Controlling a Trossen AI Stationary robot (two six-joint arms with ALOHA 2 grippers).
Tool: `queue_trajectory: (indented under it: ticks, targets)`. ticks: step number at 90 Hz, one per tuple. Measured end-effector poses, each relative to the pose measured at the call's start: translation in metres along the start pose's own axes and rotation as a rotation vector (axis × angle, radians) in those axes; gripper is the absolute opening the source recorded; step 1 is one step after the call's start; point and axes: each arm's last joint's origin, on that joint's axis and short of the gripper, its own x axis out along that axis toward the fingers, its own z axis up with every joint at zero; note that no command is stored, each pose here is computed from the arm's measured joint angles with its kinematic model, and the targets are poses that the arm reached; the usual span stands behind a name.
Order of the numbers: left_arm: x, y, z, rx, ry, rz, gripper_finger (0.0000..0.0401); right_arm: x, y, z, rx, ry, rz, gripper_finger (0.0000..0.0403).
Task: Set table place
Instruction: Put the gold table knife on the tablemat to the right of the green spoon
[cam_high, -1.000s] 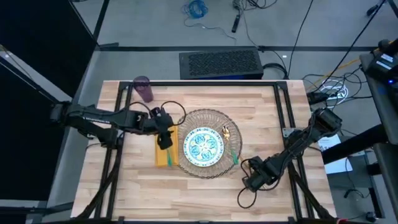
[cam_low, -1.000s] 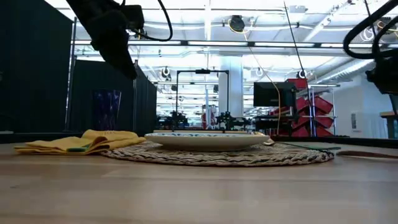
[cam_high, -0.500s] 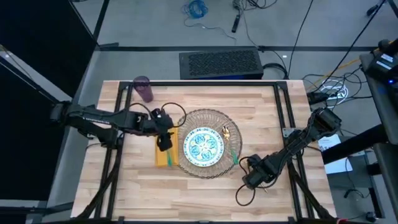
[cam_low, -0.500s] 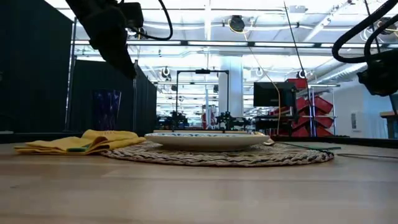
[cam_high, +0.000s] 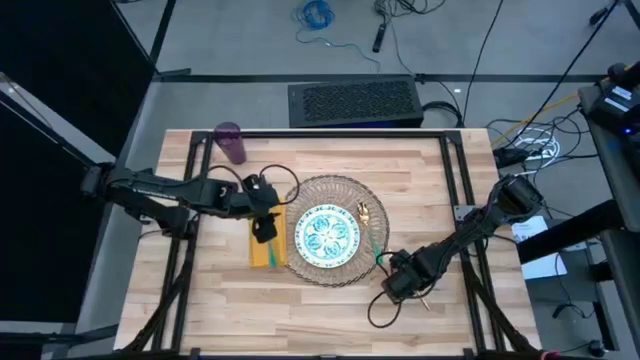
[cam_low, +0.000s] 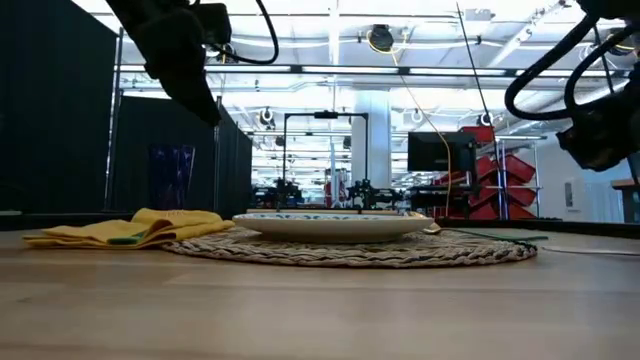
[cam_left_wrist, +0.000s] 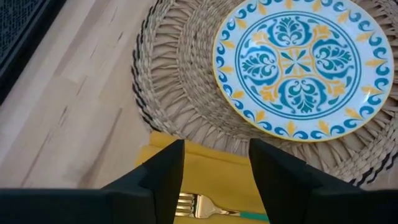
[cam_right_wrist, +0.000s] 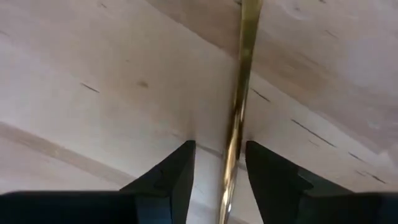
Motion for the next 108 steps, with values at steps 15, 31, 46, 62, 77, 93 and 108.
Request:
queue_trajectory:
  ticks: [15,31,46,62,77,93,108]
  targets:
    - [0.0,0.0,-0.001,0.007,0.008,-0.015,0.0166,0.0,0.0,0.002,0.008,-0.003,0.003,0.005]
    - [0.0,-0.001,-0.001,0.009,0.011,-0.024,0.0166,0.001,0.0,0.0,0.068,-0.022,-0.003,0.001]
    - [0.0,-0.001,0.0,0.025,0.007,-0.026,0.0166,-0.009,0.005,0.0,0.167,-0.089,0.011,0.0004]
    - [0.0,-0.001,0.0,0.028,0.007,-0.028,0.0166,-0.037,0.016,0.007,0.27,-0.247,0.009,0.0002]
    - [0.0,-0.001,0.0,0.034,0.004,-0.028,0.0166,-0.059,0.023,0.025,0.308,-0.273,0.03,0.0001]
    - [0.0,-0.001,0.001,0.053,-0.01,-0.031,0.0166,-0.068,0.012,0.073,0.315,-0.272,-0.003,0.0001]
    - [-0.001,-0.004,0.002,0.062,-0.02,-0.041,0.0166,-0.078,-0.005,0.122,0.341,-0.313,0.003,0.0]
